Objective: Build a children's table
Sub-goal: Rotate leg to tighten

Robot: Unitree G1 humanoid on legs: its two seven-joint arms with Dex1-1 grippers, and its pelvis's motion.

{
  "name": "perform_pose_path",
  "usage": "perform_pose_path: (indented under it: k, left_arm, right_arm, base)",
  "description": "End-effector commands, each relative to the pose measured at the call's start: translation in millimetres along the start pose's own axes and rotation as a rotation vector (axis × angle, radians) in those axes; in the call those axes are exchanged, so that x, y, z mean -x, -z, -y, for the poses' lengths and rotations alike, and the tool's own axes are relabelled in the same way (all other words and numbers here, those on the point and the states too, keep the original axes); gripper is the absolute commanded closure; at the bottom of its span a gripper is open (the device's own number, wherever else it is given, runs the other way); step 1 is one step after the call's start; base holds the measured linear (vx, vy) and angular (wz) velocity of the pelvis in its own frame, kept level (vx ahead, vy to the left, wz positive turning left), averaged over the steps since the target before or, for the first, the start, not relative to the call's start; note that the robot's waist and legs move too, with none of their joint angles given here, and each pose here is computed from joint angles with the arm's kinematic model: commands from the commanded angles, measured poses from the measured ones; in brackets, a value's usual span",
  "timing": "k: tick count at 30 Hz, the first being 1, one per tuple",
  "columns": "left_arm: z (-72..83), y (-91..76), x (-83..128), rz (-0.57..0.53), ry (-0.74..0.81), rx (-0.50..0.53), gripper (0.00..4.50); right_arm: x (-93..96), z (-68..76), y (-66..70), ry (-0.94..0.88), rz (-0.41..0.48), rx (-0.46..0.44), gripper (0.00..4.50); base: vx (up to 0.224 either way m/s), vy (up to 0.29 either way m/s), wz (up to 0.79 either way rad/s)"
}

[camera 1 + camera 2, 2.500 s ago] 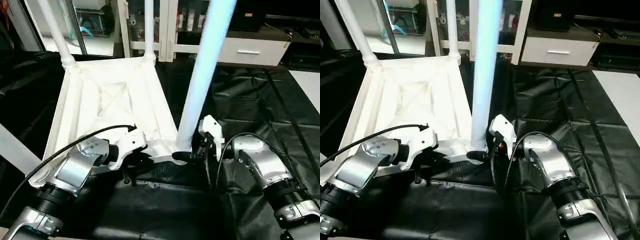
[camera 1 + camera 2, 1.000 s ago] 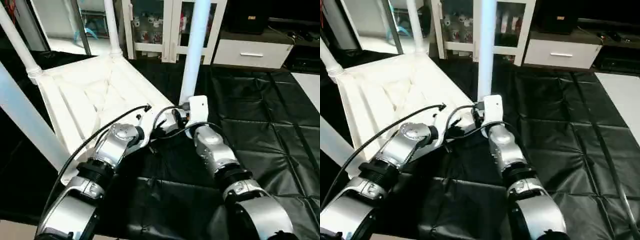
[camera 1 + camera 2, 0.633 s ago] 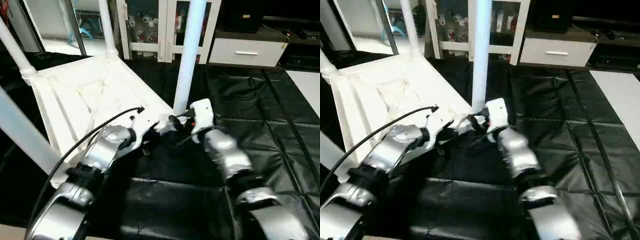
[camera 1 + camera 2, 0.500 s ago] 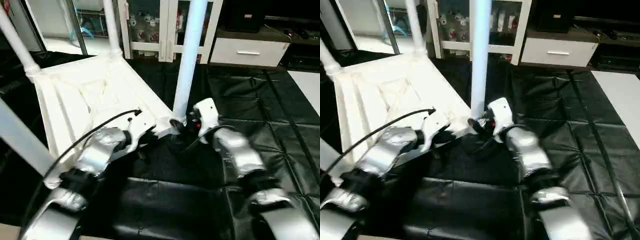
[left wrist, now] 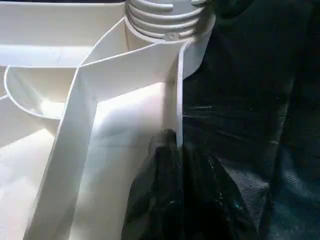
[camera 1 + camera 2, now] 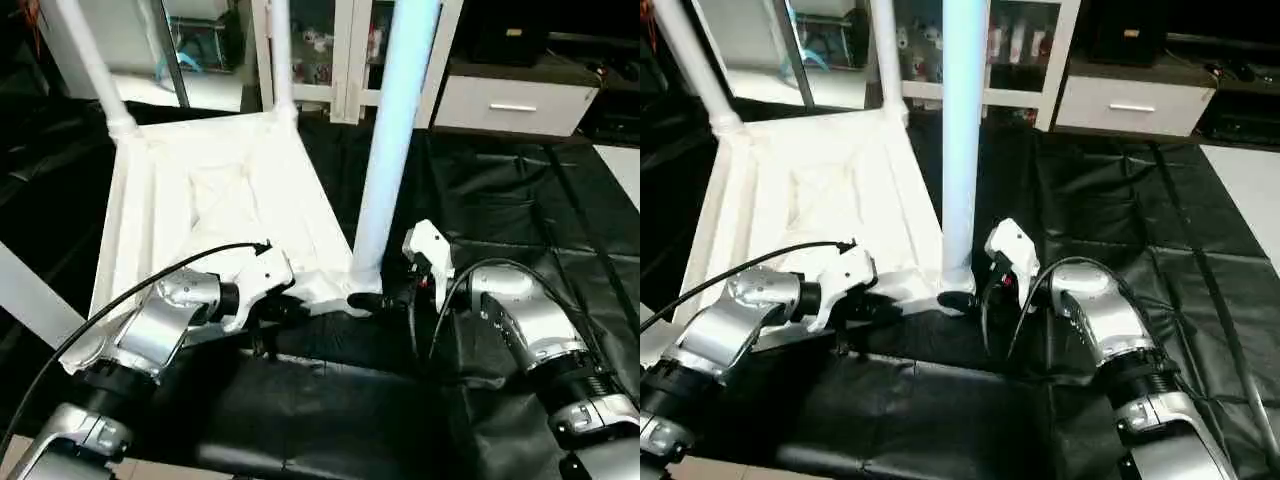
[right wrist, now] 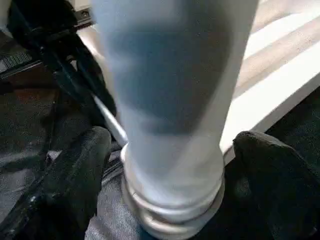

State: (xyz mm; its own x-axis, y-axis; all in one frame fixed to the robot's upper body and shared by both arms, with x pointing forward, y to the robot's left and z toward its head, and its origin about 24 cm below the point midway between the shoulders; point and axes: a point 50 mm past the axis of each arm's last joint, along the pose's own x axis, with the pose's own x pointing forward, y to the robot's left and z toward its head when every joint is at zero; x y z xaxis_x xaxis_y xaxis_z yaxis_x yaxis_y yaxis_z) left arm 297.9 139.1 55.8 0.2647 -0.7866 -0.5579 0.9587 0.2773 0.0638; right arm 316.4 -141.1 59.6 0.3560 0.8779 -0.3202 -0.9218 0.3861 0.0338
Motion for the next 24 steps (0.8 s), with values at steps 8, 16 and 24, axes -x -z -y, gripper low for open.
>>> perform_pose_path:
  k: [8,16,24]
  left_arm:
    - [6.8,-14.7,-6.9,0.049,0.066,-0.037,4.5]
    - [2.2,-16.3,-5.8,0.044,0.044,-0.044,4.5]
    - [5.7,-13.2,-6.1,0.041,0.055,-0.038,4.5]
  right_arm:
    - [-7.9,0.2,-1.6,0.007,-0.007,-0.001,0.54]
    - [-10.8,1.1,-2.8,-0.023,-0.022,0.012,1.26]
    - [-8.0,3.5,-1.5,-0.018,-0.04,0.023,1.72]
  base:
    - [0.0,0.0,0.0]
    - [0.0,0.0,0.0]
    - [0.0,0.0,0.0]
